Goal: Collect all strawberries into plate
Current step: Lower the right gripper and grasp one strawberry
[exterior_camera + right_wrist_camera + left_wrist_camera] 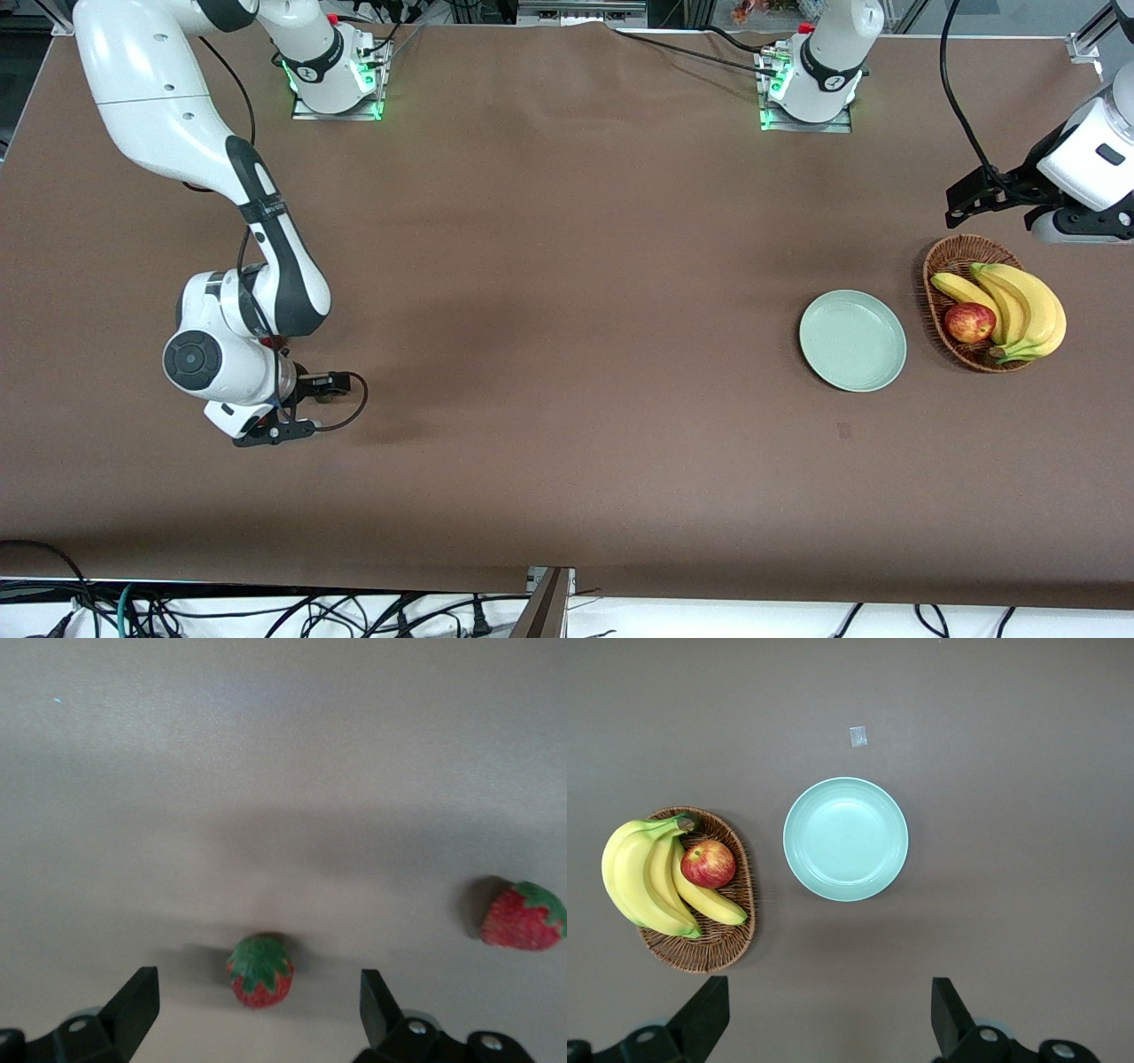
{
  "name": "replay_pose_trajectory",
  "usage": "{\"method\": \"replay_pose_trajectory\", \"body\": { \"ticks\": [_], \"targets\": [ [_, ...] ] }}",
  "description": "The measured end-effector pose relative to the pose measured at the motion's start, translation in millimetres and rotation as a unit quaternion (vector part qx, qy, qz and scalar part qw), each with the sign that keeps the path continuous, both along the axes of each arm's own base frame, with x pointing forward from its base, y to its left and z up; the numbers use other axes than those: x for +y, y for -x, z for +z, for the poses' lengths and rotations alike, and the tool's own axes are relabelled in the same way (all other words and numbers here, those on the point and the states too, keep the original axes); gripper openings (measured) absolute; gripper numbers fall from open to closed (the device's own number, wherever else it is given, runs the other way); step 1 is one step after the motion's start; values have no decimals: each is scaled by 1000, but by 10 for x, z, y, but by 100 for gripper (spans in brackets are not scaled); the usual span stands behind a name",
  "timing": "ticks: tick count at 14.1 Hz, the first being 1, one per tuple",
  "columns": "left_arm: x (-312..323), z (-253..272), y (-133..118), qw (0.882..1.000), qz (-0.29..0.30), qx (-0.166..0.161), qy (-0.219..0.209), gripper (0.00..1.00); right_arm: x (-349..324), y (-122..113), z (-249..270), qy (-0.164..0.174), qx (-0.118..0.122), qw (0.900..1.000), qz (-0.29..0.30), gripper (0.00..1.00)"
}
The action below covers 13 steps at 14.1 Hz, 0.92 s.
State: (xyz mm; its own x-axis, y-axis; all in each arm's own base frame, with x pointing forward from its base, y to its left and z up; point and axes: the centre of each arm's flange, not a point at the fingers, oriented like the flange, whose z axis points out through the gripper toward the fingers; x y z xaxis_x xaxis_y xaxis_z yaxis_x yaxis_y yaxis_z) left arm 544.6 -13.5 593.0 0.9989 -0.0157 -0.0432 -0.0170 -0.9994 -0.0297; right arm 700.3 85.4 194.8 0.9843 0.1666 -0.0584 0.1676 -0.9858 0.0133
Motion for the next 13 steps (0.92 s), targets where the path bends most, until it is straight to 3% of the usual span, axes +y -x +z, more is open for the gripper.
{"method": "replay_pose_trajectory", "body": {
  "ticks": [3, 9, 13],
  "targets": [
    [0, 0, 0, 1000, 0, 0, 0, 100, -1, 14, -105, 0, 3, 1000, 0, 98],
    [0, 0, 0, 1000, 0, 0, 0, 100, -1, 22, -120, 0, 3, 1000, 0, 32],
    [0, 0, 0, 1000, 0, 0, 0, 100, 67, 7, -93, -2, -3, 1000, 5, 31]
  ]
}}
